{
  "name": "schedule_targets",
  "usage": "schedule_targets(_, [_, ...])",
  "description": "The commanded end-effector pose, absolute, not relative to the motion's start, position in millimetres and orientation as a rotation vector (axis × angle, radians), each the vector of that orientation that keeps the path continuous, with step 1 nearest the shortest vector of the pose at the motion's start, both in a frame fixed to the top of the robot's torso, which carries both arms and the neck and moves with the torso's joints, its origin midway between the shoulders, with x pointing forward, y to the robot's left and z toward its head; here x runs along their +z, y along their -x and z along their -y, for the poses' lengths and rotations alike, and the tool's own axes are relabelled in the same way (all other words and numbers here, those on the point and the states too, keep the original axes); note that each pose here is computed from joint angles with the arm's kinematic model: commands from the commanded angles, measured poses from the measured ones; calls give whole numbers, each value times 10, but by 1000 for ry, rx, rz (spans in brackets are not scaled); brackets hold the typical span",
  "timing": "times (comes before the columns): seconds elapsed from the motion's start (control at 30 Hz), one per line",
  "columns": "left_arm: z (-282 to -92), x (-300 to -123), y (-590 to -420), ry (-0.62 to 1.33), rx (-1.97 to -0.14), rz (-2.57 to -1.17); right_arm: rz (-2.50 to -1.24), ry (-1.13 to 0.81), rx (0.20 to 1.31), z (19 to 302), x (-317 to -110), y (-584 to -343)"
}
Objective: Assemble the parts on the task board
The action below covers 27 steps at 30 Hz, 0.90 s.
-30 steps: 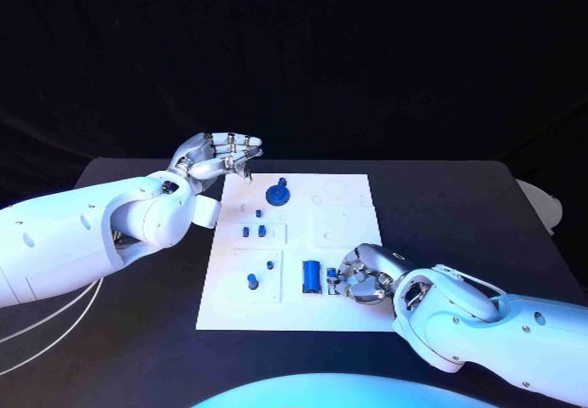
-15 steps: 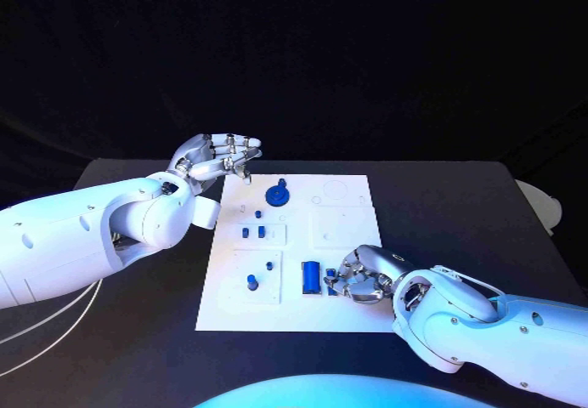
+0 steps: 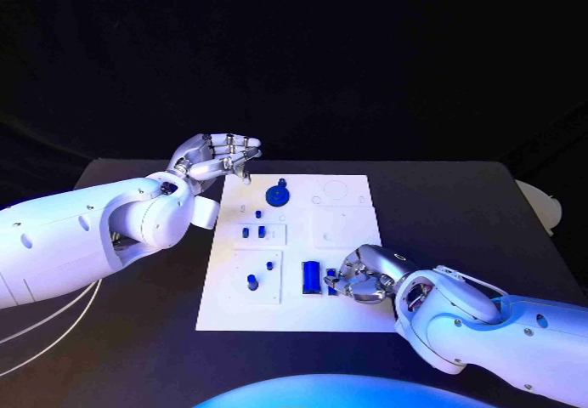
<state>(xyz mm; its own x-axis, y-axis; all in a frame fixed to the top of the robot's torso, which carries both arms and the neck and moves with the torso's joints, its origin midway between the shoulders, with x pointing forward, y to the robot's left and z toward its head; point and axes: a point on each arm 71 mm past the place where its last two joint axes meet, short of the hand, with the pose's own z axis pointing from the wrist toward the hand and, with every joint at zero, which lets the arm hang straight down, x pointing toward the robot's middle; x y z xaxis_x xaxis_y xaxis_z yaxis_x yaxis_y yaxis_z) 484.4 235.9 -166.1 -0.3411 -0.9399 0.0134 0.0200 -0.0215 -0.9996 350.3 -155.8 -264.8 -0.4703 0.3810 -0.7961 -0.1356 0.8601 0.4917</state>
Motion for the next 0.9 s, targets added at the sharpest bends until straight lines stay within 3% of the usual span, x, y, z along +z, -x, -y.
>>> schedule_targets(0.03, [-2344, -1650, -4837, 1016, -1504, -1435, -1940, -153, 641, 1560, -2609, -3480])
schedule_targets(0.9, [-2352, -1649, -4834, 1016, -1503, -1434, -1964, -112, 654, 1631, -2636, -3460])
